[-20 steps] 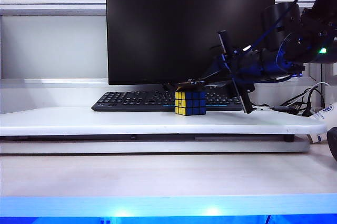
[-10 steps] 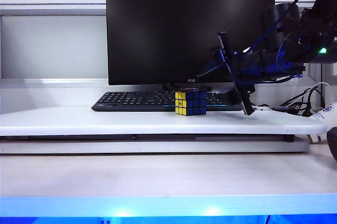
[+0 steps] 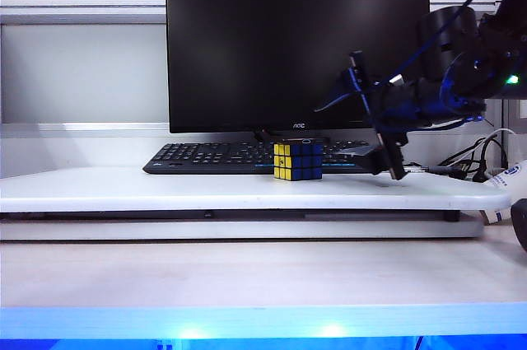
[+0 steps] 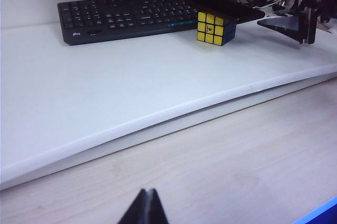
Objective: Put the phone on top of the Rubik's Cube.
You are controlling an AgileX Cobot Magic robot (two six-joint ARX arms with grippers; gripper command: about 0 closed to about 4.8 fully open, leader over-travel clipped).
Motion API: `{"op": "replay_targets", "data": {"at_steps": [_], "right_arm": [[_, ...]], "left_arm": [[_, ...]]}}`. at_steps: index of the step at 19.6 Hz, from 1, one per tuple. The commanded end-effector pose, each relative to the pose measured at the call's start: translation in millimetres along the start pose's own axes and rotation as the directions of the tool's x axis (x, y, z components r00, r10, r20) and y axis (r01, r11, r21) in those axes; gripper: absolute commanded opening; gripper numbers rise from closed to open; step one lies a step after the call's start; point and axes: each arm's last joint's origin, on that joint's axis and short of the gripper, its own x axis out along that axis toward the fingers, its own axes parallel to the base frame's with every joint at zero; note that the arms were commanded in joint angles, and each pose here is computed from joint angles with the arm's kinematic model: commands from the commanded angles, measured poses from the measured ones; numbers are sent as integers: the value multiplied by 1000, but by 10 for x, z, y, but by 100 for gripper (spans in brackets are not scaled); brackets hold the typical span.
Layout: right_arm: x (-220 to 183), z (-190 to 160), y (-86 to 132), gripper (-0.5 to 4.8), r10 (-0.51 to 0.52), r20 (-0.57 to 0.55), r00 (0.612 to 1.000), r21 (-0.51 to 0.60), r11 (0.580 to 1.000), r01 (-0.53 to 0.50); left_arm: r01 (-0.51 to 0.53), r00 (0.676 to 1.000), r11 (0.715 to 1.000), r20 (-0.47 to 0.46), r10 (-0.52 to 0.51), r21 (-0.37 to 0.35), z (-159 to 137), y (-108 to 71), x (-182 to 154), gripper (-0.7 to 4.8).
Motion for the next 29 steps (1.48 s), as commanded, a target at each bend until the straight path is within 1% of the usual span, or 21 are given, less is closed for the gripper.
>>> {"op": "replay_targets", "data": {"at_steps": [1, 6, 8, 10, 12, 13, 15, 17, 18, 19, 20, 21, 22, 25, 26, 27, 28, 29], "right_arm": [[-100, 179, -21, 378, 19, 15, 1000, -7, 1000, -19], [-339, 506, -115, 377, 40, 19, 999, -13, 999, -39], [-427, 597, -74, 370, 55, 30, 998, -46, 997, -54], [-493, 648, 25, 358, 75, 45, 996, -93, 993, -71], [-580, 679, 216, 348, 108, 52, 993, -173, 980, -98], [-617, 677, 286, 324, 105, 45, 993, -203, 975, -94], [-684, 660, 384, 324, 73, 31, 997, -265, 962, -62], [-820, 604, 509, 323, -23, 4, 1000, -367, 930, 23], [-896, 572, 564, 322, -82, 9, 997, -408, 910, 78], [-950, 553, 604, 317, -118, 23, 993, -442, 890, 116], [-1046, 515, 671, 281, -165, 52, 985, -493, 853, 170], [-1177, 463, 768, 247, -207, 94, 974, -550, 805, 224], [-1295, 409, 849, 241, -221, 125, 967, -581, 774, 252], [-1555, 250, 960, 231, -233, 179, 956, -605, 740, 294], [-1618, 206, 974, 207, -239, 193, 951, -615, 726, 308], [-1720, 127, 988, 167, -245, 218, 945, -632, 703, 327], [-1801, 67, 993, 146, -250, 239, 938, -637, 689, 346], [-1894, -5, 1001, 145, -250, 258, 933, -647, 672, 359]], "left_arm": [[-4, 1000, 1000, 3, 4, 3, -1, 2, 1, -6], [2, 1000, 1000, 1, -2, 1, -2, 0, 1, -6], [41, 999, 999, 0, -41, 1, -5, -11, 1, -6], [53, 999, 999, -3, -53, -2, -9, -15, 1, -6], [53, 999, 999, -11, -53, -5, -17, -15, 1, -6], [53, 998, 999, -14, -53, -6, -20, -15, 1, -6], [53, 998, 999, -14, -53, -6, -20, -15, 1, -6], [53, 998, 999, -14, -53, -7, -20, -15, 1, -6], [53, 998, 999, -14, -53, -7, -20, -15, 1, -6], [53, 998, 999, -14, -53, -7, -20, -15, 1, -6], [53, 998, 999, -15, -54, -7, -21, -15, 1, -6], [54, 998, 999, -20, -54, -9, -26, -16, 1, -6], [54, 998, 999, -20, -54, -9, -26, -16, 1, -6], [54, 998, 998, -20, -54, -10, -26, -16, 1, -6], [54, 998, 998, -20, -54, -10, -26, -16, 1, -6], [54, 998, 998, -20, -54, -10, -26, -16, 1, -6], [54, 998, 998, -20, -54, -10, -26, -16, 1, -6], [54, 998, 998, -20, -55, -10, -26, -16, 1, -6]]}}
